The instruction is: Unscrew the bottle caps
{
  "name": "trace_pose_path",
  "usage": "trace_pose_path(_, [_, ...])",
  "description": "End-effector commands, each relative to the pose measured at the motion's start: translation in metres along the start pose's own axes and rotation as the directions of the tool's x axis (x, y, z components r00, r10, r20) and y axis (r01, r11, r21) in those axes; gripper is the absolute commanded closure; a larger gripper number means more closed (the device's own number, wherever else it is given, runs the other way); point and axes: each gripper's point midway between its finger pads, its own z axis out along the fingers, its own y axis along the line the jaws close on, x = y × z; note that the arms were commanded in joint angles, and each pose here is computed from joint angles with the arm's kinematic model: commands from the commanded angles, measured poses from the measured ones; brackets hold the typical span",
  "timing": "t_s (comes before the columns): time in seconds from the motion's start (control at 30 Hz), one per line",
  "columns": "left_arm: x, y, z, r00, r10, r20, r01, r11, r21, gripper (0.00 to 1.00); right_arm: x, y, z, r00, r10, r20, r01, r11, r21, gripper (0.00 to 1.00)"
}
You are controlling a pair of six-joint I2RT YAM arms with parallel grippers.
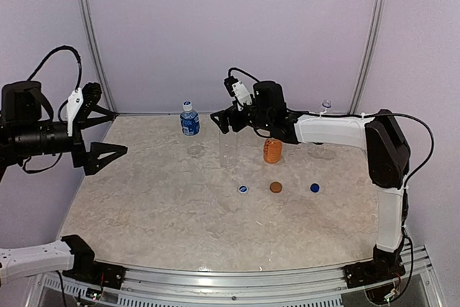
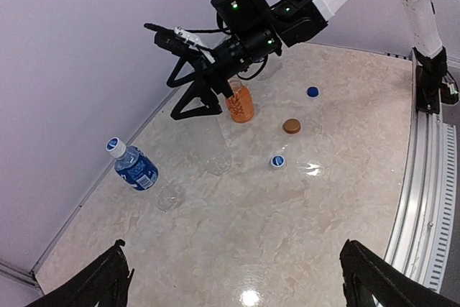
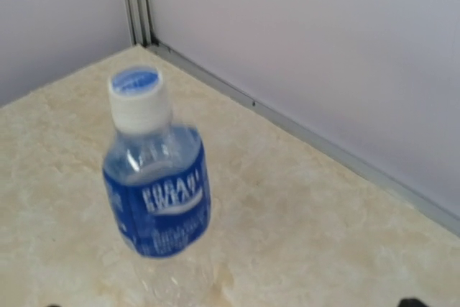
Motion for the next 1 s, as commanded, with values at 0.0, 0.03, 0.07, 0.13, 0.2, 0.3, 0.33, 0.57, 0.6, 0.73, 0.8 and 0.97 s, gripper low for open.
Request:
trace_pose_path(0.0, [0.007,0.049,0.019,0.99,-0.058,-0.13,0.04,0.989,-0.141,0.01,-0.076,-0.003,-0.029,0.997,-0.024,0.08,0.025,1.0,-0.001,0.01])
trace_pose_path(0.03, [0.011,0.066,0.029,0.979,-0.107,-0.172,0.079,0.984,-0.162,0.01,-0.086,-0.002,-0.034,0.996,-0.025,0.087,0.026,1.0,-0.005,0.01])
trace_pose_path(0.07, [0.01,0.079,0.031,0.971,-0.16,-0.176,0.129,0.976,-0.176,0.01,-0.099,-0.001,-0.042,0.995,-0.026,0.101,0.027,1.0,-0.007,0.01])
trace_pose_path(0.13, [0.001,0.106,0.035,0.94,-0.303,-0.155,0.275,0.945,-0.179,0.01,-0.115,0.0,-0.056,0.993,-0.017,0.115,0.018,1.0,-0.013,0.01])
trace_pose_path(0.2, [0.005,0.138,0.055,0.886,-0.435,-0.159,0.409,0.896,-0.172,0.01,-0.126,0.001,-0.07,0.992,0.005,0.125,-0.003,1.0,-0.014,0.01])
trace_pose_path(0.3, [0.016,0.173,0.092,0.867,-0.47,-0.165,0.443,0.879,-0.174,0.01,-0.129,0.001,-0.089,0.99,0.048,0.13,-0.046,0.999,-0.015,0.01])
trace_pose_path(0.33, [0.024,0.181,0.109,0.867,-0.469,-0.166,0.441,0.879,-0.182,0.01,-0.129,0.003,-0.095,0.989,0.062,0.132,-0.06,0.998,-0.021,0.01])
trace_pose_path(0.57, [0.062,0.197,0.2,0.891,-0.44,-0.11,0.41,0.885,-0.22,0.01,-0.119,0.005,-0.126,0.988,0.113,0.107,-0.113,0.994,-0.005,0.01])
trace_pose_path(0.6, [0.07,0.202,0.212,0.888,-0.451,-0.084,0.424,0.877,-0.225,0.01,-0.118,0.004,-0.129,0.988,0.117,0.104,-0.118,0.993,0.003,0.01])
trace_pose_path(0.73, [0.095,0.223,0.238,0.902,-0.429,-0.05,0.397,0.868,-0.3,0.01,-0.113,0.003,-0.136,0.987,0.132,0.088,-0.135,0.99,0.035,0.01])
trace_pose_path(0.8, [0.102,0.224,0.249,0.911,-0.412,-0.036,0.385,0.877,-0.289,0.01,-0.113,0.004,-0.137,0.988,0.131,0.085,-0.135,0.99,0.049,0.01])
trace_pose_path(0.97, [0.108,0.215,0.271,0.944,-0.33,0.004,0.321,0.916,-0.241,0.01,-0.107,-0.001,-0.138,0.988,0.136,0.068,-0.144,0.982,0.121,0.01])
